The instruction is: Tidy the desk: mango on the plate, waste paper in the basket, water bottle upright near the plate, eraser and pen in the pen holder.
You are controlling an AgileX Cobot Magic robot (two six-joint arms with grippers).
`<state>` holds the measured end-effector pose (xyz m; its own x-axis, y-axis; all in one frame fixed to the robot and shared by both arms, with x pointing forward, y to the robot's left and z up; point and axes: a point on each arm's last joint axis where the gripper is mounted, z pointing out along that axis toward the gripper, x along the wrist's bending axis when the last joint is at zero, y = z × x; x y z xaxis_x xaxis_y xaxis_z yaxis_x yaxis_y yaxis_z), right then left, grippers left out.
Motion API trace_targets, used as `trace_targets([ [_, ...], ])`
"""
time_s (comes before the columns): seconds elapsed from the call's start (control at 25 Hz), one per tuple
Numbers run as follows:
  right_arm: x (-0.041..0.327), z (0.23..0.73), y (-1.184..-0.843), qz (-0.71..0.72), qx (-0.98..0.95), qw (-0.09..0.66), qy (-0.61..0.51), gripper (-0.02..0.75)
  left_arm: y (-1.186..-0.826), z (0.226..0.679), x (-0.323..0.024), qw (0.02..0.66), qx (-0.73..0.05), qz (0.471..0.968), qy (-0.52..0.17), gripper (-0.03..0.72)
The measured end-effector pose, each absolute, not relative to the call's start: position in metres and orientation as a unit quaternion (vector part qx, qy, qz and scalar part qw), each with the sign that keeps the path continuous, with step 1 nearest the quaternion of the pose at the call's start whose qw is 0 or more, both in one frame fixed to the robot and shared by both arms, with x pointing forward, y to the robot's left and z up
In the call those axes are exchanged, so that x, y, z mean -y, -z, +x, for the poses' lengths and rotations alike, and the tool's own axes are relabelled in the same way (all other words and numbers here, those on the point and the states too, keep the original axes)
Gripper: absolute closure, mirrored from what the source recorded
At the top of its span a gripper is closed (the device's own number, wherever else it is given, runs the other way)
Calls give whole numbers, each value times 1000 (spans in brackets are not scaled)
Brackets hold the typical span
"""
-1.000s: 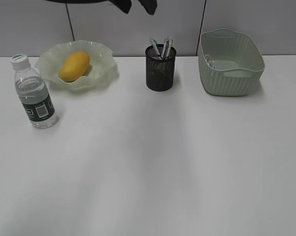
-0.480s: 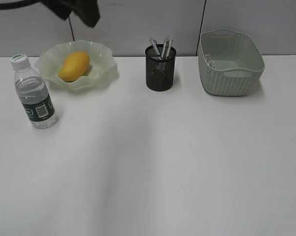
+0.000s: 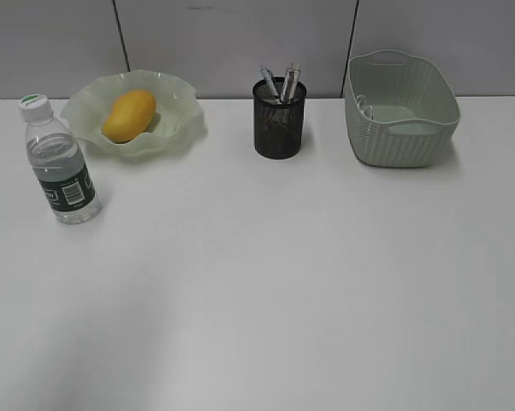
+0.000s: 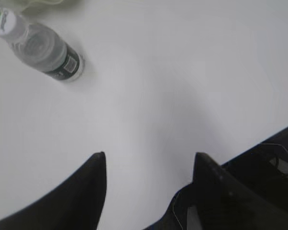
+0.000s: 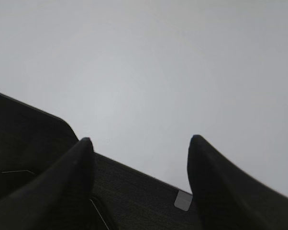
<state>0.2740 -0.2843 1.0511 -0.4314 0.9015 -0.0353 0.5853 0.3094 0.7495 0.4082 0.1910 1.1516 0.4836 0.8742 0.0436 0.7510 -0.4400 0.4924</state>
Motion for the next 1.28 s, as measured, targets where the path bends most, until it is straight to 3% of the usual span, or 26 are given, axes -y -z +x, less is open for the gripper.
trace_targets([
  [0.28, 284, 274, -1051, 477, -776, 233, -339, 249, -1131, 333, -245, 252, -480, 823, -168, 95],
  [0.72, 282, 273, -1051, 467, -782, 228, -342, 248, -1070, 261, -293, 327, -464, 801, -188, 122],
  [1.0, 282, 273, -1051, 468, -782, 223, -345, 248, -1061, 258, -294, 386, -449, 779, -206, 123],
  [1.28, 281, 272, -1051, 468, -782, 220, -348, 249, -1057, 264, -289, 381, -449, 782, -204, 142],
])
